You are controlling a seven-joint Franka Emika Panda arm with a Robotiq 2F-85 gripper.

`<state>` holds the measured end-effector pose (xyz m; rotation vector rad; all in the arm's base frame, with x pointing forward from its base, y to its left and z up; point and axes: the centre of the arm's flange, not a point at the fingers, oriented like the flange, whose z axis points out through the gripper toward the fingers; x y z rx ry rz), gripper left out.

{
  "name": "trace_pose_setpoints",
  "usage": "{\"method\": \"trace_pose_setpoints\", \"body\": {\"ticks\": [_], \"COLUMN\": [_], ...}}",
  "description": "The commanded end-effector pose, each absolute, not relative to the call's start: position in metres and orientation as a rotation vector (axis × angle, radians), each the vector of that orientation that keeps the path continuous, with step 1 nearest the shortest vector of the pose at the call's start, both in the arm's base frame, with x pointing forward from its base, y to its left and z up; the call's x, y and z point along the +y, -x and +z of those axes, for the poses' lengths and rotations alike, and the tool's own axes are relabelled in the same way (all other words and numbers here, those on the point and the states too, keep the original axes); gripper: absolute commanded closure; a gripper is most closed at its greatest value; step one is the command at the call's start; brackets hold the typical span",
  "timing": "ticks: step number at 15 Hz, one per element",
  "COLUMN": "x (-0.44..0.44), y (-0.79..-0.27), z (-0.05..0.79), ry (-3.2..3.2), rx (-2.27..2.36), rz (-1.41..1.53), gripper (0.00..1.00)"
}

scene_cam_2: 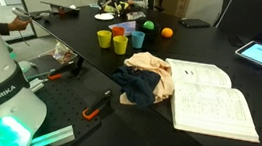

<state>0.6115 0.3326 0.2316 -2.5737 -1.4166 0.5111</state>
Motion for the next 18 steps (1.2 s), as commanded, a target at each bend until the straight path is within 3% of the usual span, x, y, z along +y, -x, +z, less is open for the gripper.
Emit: {"method": "trace_pose_setpoints", "body": {"ticks": [1,9,18], "x": [0.332,0.330,0.310], "y": [-0.625,-0.629,-0.611], "z": [0.253,0.416,0.391], "ry": [2.576,2.664,2.716], "rx": [-1.411,-1.494,-1.472], "rz": [0.393,-0.247,-0.136], "gripper": [0.00,0.00,0.00]}}
